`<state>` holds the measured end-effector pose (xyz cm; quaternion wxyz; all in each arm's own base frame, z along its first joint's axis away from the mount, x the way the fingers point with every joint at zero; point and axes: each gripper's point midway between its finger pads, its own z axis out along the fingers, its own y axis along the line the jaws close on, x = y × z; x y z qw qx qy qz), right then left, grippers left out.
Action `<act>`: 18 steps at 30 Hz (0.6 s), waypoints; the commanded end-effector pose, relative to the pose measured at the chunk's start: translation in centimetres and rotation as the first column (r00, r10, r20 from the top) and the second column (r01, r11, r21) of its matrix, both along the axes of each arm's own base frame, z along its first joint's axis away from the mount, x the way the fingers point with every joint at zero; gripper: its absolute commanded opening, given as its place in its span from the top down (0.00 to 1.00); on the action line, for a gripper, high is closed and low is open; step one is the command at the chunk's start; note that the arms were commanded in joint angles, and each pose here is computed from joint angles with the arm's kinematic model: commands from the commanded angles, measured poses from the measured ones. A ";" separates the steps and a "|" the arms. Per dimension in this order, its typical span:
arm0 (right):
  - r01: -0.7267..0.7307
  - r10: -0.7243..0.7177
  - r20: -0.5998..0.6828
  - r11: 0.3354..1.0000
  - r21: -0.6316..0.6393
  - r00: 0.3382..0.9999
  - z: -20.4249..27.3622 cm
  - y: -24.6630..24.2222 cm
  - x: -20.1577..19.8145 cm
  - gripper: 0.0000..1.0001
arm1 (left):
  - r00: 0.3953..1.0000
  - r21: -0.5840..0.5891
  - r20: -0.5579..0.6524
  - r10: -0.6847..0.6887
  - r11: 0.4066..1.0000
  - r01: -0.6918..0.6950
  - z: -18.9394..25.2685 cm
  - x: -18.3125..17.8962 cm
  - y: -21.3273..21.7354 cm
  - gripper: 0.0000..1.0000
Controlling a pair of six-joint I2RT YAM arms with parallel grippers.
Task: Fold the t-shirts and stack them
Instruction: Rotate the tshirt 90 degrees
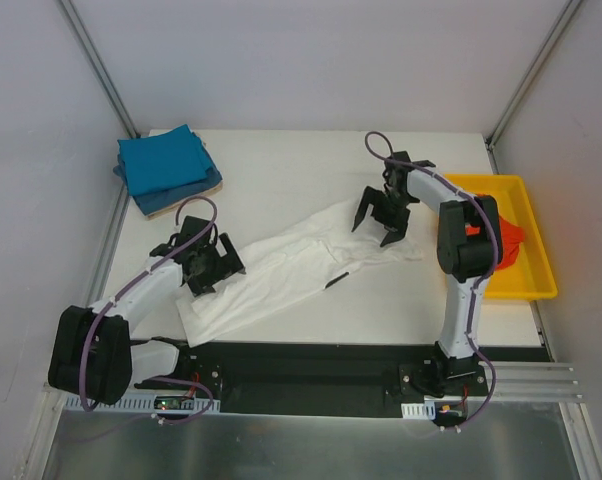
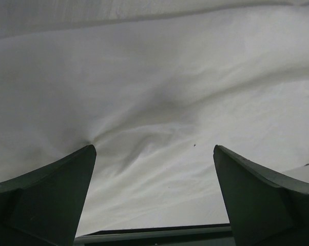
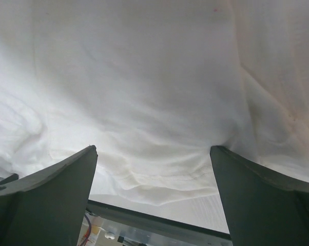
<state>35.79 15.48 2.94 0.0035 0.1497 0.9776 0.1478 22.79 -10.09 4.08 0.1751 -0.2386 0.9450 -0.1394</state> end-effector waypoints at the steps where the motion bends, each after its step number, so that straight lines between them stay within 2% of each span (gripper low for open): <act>1: -0.046 0.044 0.041 0.998 0.032 0.998 -1.9 0.8 4.2 0.03 | 1.000 -0.083 0.013 0.005 0.997 -0.004 0.5 -0.7 -0.9 0.01; 5: -0.041 0.032 0.102 0.996 0.078 0.994 -0.8 2.2 7.8 0.03 | 0.999 -0.132 -0.036 0.003 0.991 -0.008 -0.9 -3.0 -1.4 0.01; 9: -0.058 0.036 0.156 0.989 0.138 0.987 -0.2 4.0 9.9 0.04 | 0.997 -0.196 -0.066 -0.026 0.981 0.013 -2.0 -5.4 -2.7 0.01; 11: -0.084 0.065 0.146 0.988 0.129 0.987 -1.0 4.7 10.1 0.04 | 0.996 -0.226 -0.079 -0.033 0.974 0.015 -2.4 -6.6 -3.3 0.01; 12: -0.101 0.076 0.186 0.987 0.129 0.980 0.1 5.1 11.3 0.04 | 0.996 -0.236 -0.078 -0.051 0.971 0.032 -2.4 -7.1 -3.8 0.01; 14: -0.121 0.103 0.149 0.986 0.114 0.983 -1.0 5.5 11.2 0.03 | 0.997 -0.258 -0.060 -0.050 0.966 0.033 -2.2 -7.4 -4.5 0.01; 18: -0.104 0.079 0.196 0.987 0.122 0.977 -0.8 5.8 13.4 0.04 | 0.997 -0.294 0.003 -0.083 0.952 0.081 -1.2 -7.4 -6.4 0.01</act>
